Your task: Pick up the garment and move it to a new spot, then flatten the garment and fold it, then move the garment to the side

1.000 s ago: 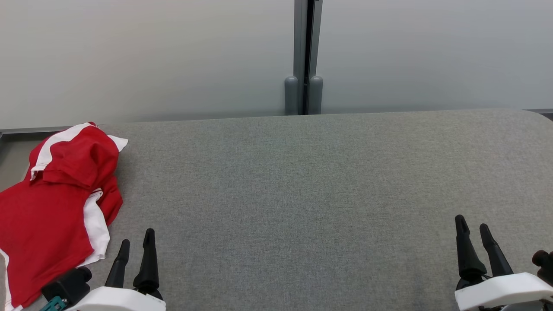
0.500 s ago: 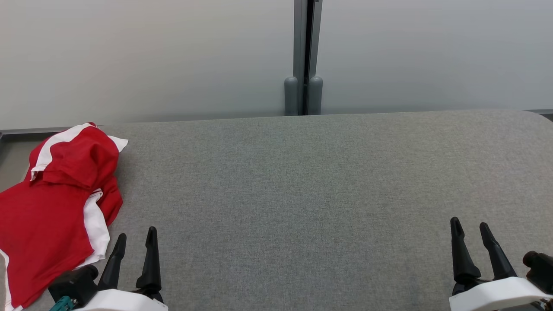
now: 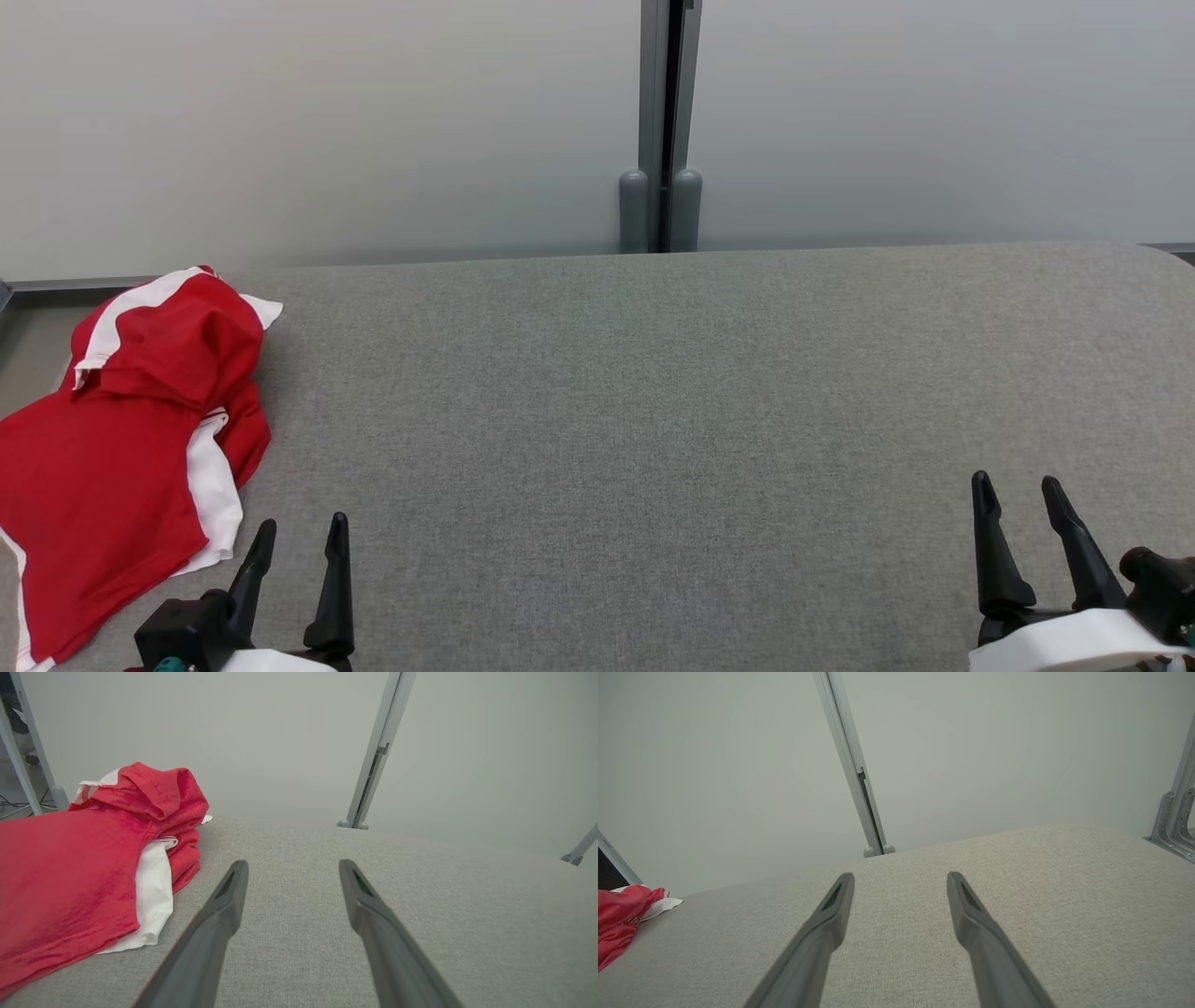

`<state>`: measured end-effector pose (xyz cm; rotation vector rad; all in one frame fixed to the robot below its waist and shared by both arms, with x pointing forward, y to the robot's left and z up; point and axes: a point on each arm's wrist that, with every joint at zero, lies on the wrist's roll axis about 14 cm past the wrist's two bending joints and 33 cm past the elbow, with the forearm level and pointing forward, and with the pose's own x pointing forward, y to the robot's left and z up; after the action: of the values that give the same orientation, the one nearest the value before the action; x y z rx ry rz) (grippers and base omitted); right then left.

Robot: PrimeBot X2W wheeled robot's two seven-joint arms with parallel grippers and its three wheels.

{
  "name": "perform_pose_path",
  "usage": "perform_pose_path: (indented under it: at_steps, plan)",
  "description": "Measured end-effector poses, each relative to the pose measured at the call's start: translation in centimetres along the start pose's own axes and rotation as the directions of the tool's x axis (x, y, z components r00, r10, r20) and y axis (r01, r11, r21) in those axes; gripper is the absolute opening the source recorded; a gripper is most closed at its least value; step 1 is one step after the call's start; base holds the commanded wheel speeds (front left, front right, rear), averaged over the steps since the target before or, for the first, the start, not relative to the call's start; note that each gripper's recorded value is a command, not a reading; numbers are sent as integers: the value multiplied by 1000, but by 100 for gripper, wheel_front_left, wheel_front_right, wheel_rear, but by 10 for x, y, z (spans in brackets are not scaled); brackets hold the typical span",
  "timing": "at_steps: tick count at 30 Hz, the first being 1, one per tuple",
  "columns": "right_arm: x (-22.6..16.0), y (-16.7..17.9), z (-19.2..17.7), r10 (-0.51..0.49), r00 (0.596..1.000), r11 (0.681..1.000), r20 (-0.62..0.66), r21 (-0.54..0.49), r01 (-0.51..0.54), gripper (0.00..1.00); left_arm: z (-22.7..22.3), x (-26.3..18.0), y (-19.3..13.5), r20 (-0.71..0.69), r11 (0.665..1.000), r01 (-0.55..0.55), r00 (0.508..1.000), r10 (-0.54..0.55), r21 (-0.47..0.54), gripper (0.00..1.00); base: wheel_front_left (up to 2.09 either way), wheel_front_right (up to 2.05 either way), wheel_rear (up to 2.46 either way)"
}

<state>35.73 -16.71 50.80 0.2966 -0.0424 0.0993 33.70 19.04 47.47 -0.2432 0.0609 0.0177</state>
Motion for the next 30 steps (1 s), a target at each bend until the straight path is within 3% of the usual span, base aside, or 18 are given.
perform_pose_path:
  at_steps: [17,30]
  plan:
    - [-5,0,-2,16,1000,991,3,-135,-15,100,-1,-6,-4,14,987,34,999,-36,157,100,0,0,0]
    - [-8,-1,-6,10,1000,987,2,-163,-10,100,-2,-12,-3,22,970,36,999,-43,241,100,0,0,0]
